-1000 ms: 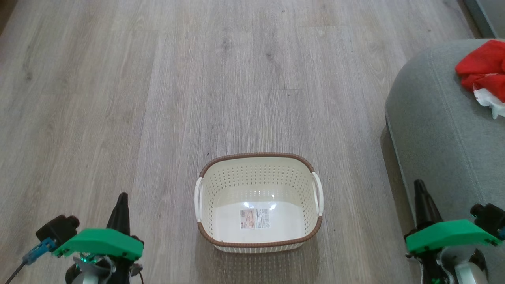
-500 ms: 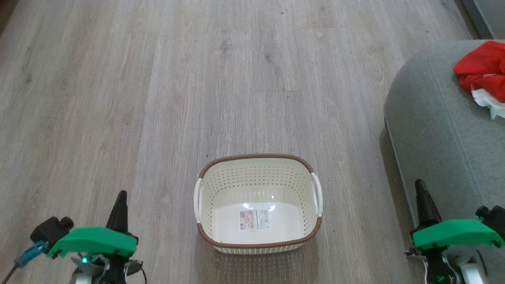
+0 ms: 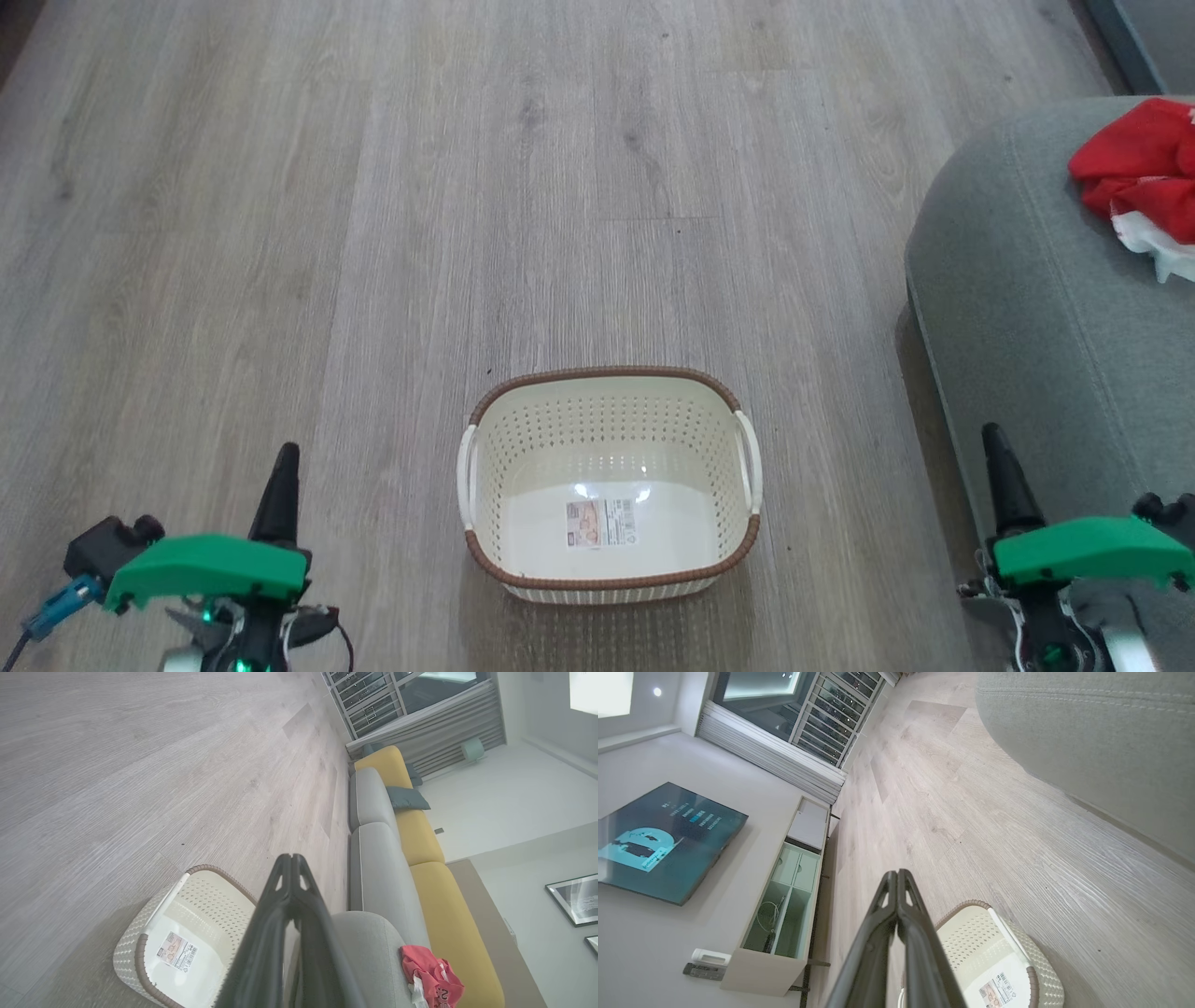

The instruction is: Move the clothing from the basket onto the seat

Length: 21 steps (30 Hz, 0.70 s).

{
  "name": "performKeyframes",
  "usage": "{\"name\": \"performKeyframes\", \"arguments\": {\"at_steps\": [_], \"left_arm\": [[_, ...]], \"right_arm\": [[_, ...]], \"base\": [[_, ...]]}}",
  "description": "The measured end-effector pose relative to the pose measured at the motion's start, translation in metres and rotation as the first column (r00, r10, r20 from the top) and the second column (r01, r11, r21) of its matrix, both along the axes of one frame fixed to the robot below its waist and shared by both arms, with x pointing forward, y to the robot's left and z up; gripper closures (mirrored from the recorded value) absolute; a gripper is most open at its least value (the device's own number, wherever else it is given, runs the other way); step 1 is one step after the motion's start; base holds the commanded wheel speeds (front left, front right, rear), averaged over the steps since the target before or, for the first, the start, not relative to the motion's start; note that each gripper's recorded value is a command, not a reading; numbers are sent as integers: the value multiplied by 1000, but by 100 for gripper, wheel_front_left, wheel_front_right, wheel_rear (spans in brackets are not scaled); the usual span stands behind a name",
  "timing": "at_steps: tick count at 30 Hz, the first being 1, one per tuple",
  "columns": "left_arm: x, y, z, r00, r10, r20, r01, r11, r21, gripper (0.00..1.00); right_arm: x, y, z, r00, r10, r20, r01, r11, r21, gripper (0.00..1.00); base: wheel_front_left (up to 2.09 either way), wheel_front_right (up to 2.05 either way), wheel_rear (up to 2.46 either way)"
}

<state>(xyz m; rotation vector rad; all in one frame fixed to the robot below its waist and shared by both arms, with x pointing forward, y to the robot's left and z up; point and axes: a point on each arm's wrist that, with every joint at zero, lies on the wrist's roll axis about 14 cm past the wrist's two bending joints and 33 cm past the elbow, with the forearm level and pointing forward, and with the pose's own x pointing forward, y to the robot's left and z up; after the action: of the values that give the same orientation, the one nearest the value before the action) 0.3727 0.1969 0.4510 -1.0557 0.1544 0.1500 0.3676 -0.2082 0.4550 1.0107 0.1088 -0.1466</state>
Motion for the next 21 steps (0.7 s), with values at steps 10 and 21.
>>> {"name": "performKeyframes", "arguments": {"at_steps": [10,21], "left_arm": [[1,-2,4,1000,5,16,-3,994,-111,100],[3,-5,12,999,9,45,2,971,-239,100]], "right_arm": [[0,1,2,1000,-9,7,8,993,120,100],[4,1,10,999,-23,36,13,966,259,100]], "base": [[0,0,0],[0,0,0]]}}
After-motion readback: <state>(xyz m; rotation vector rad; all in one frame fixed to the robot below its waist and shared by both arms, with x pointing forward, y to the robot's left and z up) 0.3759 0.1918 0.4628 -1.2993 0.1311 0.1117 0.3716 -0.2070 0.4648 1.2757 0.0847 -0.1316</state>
